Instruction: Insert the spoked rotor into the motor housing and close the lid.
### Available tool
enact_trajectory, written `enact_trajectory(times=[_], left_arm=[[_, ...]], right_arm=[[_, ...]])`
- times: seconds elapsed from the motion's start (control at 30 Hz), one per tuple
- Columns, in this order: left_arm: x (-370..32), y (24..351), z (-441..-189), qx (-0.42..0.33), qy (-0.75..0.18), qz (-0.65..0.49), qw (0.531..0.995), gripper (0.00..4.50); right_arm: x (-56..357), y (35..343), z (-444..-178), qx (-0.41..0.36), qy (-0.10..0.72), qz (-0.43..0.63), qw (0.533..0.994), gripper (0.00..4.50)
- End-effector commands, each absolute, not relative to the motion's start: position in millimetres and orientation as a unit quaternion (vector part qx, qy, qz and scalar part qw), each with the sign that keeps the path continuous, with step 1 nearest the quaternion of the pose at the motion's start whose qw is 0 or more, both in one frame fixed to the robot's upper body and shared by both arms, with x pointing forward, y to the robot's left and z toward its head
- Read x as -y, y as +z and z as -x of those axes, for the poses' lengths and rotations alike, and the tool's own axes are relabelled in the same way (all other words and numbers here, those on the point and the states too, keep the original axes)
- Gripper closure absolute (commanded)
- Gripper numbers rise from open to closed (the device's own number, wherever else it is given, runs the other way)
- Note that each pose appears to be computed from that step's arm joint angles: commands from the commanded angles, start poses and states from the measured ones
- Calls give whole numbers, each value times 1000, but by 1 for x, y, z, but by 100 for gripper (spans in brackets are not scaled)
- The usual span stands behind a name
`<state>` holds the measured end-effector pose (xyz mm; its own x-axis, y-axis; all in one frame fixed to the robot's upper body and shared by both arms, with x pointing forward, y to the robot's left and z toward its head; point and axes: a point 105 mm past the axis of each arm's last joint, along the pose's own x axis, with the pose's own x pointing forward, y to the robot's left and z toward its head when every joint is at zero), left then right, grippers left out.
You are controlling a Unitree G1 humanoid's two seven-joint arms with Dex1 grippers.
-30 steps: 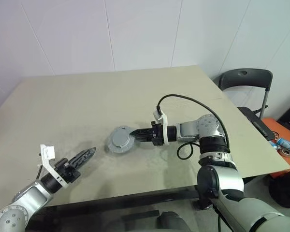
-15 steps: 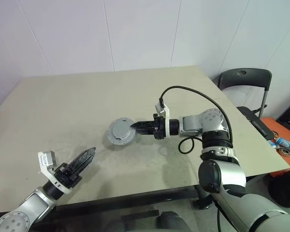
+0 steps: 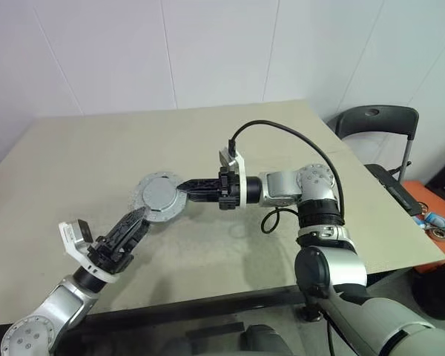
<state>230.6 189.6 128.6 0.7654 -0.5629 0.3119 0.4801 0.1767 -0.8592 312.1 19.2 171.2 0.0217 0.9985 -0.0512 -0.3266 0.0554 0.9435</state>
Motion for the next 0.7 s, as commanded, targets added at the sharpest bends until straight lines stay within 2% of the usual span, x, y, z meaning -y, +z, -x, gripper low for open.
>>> enact_trajectory(times=[0.03, 0.17, 0.27, 0.4, 0.47, 0.7], left_arm=[[-182, 143, -230, -22, -367, 536, 760, 0], [-182, 146, -231, -19, -370, 540, 756, 0], [-183, 146, -232, -18, -366, 547, 753, 56], [-184, 147, -232, -18, -366, 550, 751, 181], [-184, 147, -233, -19, -365, 550, 751, 225], [-184, 148, -232, -20, -363, 552, 751, 226]], right_arm=[[-23, 193, -305, -386, 597, -396, 581, 332], [-25, 190, -300, -393, 598, -391, 579, 332], [-26, 188, -298, -395, 598, -390, 578, 332], [-26, 187, -296, -397, 599, -389, 576, 332], [-26, 187, -296, -398, 598, -389, 576, 332], [-27, 190, -297, -390, 598, -393, 580, 332]])
